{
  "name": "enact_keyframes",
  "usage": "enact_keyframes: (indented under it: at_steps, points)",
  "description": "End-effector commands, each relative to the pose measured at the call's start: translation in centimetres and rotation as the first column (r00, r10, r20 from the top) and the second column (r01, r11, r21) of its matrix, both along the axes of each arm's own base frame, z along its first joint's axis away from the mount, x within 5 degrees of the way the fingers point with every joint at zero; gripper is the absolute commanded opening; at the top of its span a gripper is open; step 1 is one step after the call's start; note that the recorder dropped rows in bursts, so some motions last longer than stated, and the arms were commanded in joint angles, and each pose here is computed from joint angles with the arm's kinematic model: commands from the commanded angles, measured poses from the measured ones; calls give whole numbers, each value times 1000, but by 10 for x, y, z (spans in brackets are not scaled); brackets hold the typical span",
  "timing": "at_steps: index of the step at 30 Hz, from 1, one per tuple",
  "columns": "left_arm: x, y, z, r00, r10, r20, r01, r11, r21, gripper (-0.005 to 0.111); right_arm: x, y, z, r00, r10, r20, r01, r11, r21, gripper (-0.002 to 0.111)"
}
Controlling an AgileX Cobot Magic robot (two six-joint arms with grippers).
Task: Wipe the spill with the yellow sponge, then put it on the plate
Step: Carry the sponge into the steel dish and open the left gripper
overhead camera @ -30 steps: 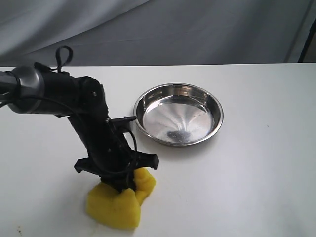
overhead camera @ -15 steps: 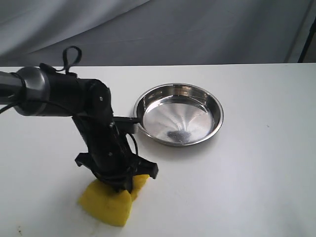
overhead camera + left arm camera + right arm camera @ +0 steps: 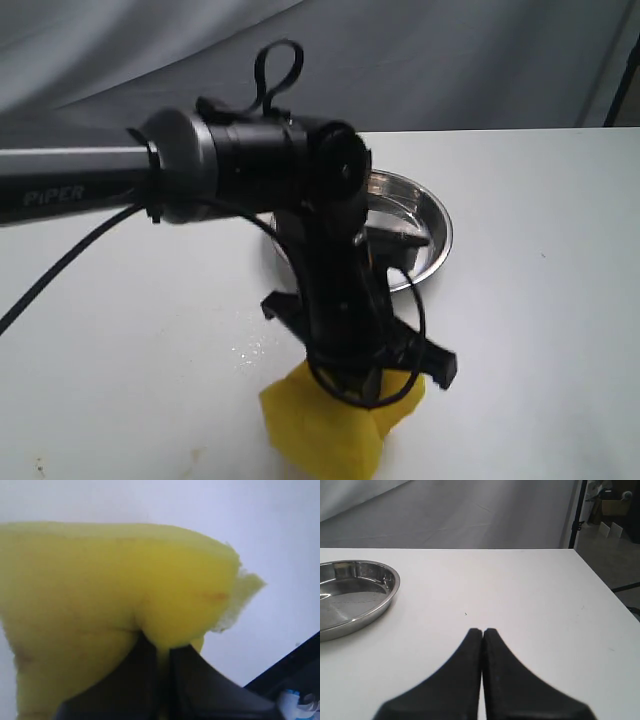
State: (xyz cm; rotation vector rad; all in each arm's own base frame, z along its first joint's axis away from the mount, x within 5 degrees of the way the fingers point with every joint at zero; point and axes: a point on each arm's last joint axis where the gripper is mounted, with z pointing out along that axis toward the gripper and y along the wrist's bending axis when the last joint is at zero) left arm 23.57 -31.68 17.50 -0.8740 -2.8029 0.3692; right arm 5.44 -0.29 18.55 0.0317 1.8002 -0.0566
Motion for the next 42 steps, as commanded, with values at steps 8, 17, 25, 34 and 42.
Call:
enact_keyframes:
  at_steps: [8, 17, 25, 34, 42]
  points:
    - [61, -9, 97, 949, 139, 284, -103, 985, -136, 0, 0, -1, 0, 1000, -6, 14, 6, 1000, -17, 0]
    - [129, 9, 81, 907, 269, 325, -231, 961, -151, 0, 0, -1, 0, 1000, -6, 14, 6, 1000, -17, 0]
    - [165, 4, 37, 906, 273, 323, -243, 961, -131, 0, 0, -1, 1, 1000, -6, 18, 6, 1000, -17, 0]
    - [187, -7, -6, 889, 276, 365, -230, 959, -166, 0, 0, -1, 1, 1000, -6, 18, 6, 1000, -17, 0]
    - [189, -6, -24, 904, 229, 360, -190, 972, -140, 4, 0, -1, 1, 1000, -6, 21, 7, 1000, -18, 0]
